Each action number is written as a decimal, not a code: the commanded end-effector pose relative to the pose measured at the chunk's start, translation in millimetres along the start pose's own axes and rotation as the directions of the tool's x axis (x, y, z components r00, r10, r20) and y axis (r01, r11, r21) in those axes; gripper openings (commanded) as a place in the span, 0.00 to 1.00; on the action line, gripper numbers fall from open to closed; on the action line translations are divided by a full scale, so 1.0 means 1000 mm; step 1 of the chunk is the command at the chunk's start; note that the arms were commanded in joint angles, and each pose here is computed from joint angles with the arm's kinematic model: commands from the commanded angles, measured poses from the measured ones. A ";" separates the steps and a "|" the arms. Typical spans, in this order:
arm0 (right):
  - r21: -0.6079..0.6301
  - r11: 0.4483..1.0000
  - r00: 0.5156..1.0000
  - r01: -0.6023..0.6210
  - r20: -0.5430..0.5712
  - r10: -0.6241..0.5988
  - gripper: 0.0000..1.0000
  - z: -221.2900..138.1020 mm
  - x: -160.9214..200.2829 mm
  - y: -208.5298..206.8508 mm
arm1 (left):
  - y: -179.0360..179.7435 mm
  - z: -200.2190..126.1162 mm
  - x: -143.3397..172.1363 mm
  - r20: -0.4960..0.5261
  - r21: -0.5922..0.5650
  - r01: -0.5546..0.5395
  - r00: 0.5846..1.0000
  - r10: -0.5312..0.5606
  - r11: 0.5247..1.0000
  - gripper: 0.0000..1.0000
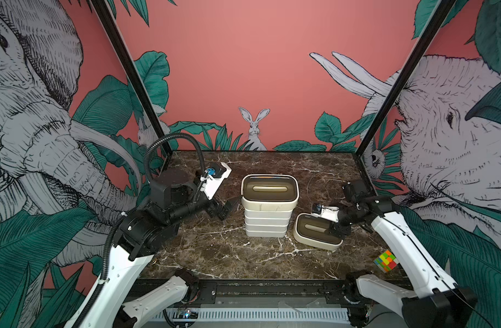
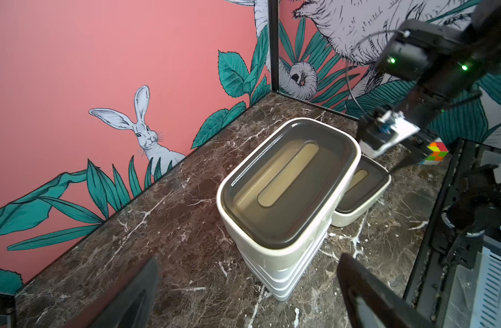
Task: Stack the tissue boxes
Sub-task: Pick up the tissue box from the center of the board.
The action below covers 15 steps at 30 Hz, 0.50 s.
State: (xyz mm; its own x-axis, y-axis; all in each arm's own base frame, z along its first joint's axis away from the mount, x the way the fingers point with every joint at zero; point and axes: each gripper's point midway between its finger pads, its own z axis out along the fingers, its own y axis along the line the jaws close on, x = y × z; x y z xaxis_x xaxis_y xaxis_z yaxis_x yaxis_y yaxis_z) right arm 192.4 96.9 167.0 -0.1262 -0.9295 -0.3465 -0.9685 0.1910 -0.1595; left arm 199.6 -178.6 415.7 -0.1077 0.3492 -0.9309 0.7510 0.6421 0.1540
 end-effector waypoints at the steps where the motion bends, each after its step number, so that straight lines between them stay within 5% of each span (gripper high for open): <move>1: -0.066 0.998 0.999 0.014 -0.028 -0.015 0.79 0.005 0.009 0.030 | 0.007 -0.002 0.000 -0.024 -0.038 0.046 0.999 -0.047 0.998 1.00; 8: -0.103 0.993 0.998 -0.051 -0.047 0.046 0.75 0.029 0.021 0.043 | 0.013 0.009 -0.006 -0.012 -0.058 0.078 0.997 -0.079 0.995 1.00; 15: 0.062 0.996 0.992 -0.062 -0.103 0.068 0.73 0.055 0.039 0.016 | 0.020 0.007 -0.012 0.035 -0.092 0.099 0.995 -0.096 0.991 1.00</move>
State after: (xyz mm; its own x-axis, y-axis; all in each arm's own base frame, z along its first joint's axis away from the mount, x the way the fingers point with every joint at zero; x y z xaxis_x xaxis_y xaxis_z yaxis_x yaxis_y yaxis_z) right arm 164.8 87.4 105.1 -0.1997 -0.9378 -0.2841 -0.9653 0.2381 -0.1073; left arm 223.4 -179.2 412.3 -0.1987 0.3158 -0.9278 0.6898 0.7175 0.0965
